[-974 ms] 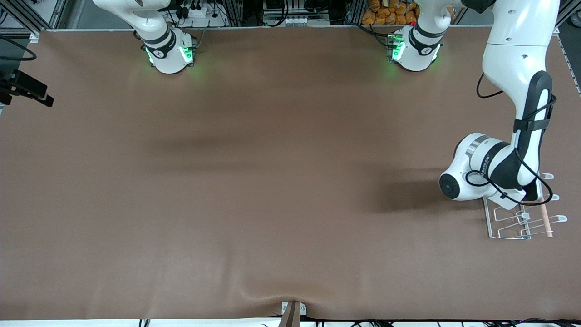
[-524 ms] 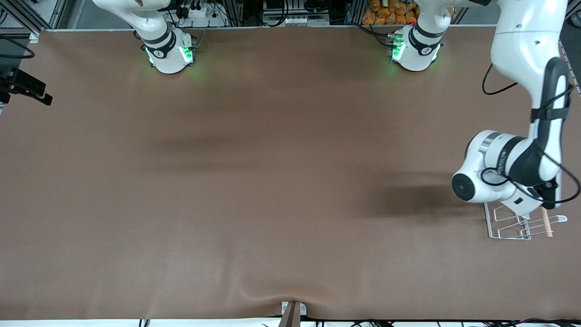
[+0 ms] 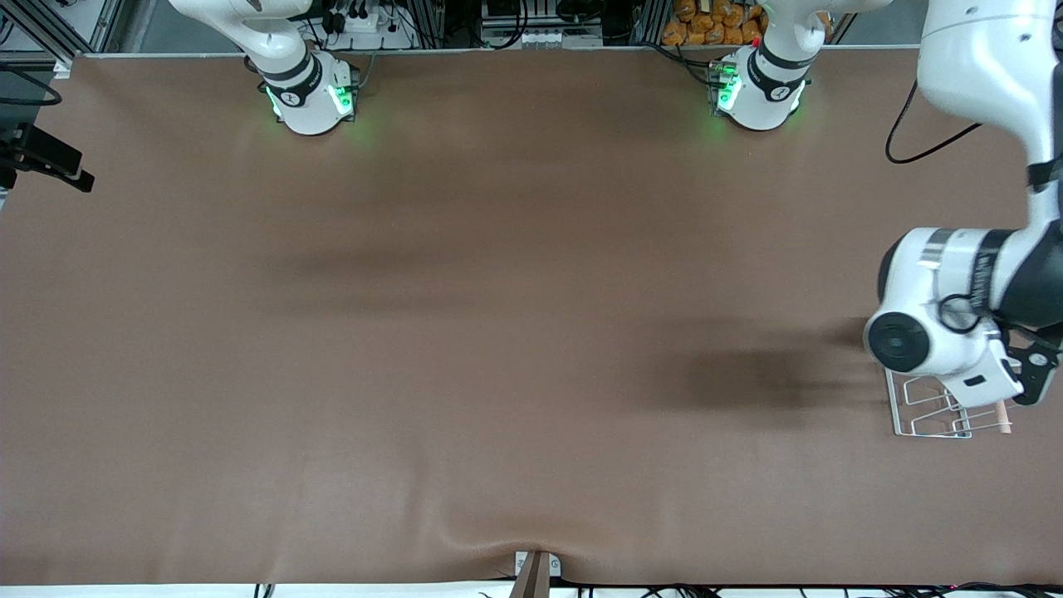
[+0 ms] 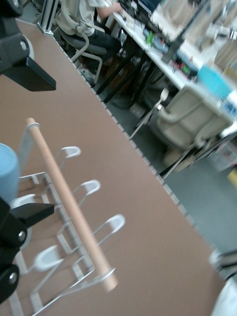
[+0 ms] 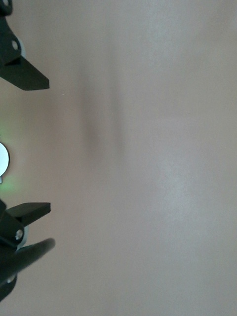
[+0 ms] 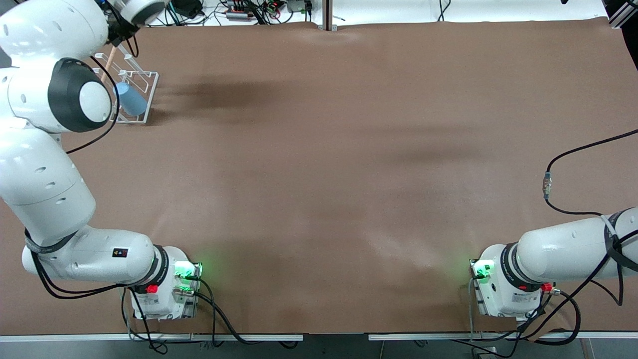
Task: Transfer cup to left arm and place on rack
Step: 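Move the held cup with the left gripper over the wire rack, then lower the cup onto the rack hooks and open the left gripper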
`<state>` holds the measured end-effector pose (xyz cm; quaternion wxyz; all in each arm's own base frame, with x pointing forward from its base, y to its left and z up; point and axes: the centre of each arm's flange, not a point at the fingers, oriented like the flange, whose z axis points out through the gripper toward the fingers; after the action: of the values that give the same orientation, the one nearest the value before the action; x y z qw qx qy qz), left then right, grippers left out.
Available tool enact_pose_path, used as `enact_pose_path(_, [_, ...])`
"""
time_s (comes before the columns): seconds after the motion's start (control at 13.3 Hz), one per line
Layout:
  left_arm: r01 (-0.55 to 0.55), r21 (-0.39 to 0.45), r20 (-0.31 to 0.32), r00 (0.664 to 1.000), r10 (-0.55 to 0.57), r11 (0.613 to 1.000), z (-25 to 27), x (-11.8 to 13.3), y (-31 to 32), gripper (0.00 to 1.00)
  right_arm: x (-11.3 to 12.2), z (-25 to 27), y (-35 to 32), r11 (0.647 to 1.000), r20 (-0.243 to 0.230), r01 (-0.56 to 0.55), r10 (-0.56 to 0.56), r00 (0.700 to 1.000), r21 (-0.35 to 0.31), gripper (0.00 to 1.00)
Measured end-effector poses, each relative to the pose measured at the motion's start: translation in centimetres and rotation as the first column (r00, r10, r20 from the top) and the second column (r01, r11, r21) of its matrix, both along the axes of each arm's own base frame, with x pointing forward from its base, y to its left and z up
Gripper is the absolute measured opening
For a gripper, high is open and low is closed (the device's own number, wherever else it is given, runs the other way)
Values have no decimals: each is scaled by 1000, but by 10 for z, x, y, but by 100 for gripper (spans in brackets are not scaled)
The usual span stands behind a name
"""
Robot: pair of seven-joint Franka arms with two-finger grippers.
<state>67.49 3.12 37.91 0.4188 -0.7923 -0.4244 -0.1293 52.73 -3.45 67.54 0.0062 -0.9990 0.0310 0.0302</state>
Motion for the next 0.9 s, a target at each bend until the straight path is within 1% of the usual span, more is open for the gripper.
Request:
enact_pose_path(0.07, [20, -37, -21, 1000, -21, 999, 10, 1, 0, 100, 0, 0, 0, 1000, 0, 0, 0, 1000, 0, 100])
enact_pose_path(0.15, [32, -52, -31, 999, -33, 998, 15, 1, -1, 100, 0, 0, 0, 1000, 0, 0, 0, 1000, 0, 100])
enact_pose_path(0.3, [51, -62, -45, 998, -54, 997, 21, 1, -2, 100, 0, 0, 0, 1000, 0, 0, 0, 1000, 0, 100])
enact_pose_path(0.6, [137, -104, -109, 983, -148, 985, 28, 1, -14, 100, 0, 0, 0, 1000, -1, 0, 0, 1000, 0, 100])
enact_pose_path(0.75, [178, -178, -119, 972, -201, 968, 33, 4, -25, 100, -1, -1, 0, 1000, -7, 0, 0, 1000, 0, 100])
enact_pose_path(0.9, [210, -226, -116, 964, -240, 951, 39, 7, -30, 100, -4, -3, 0, 1000, -34, 0, 0, 999, 2, 100])
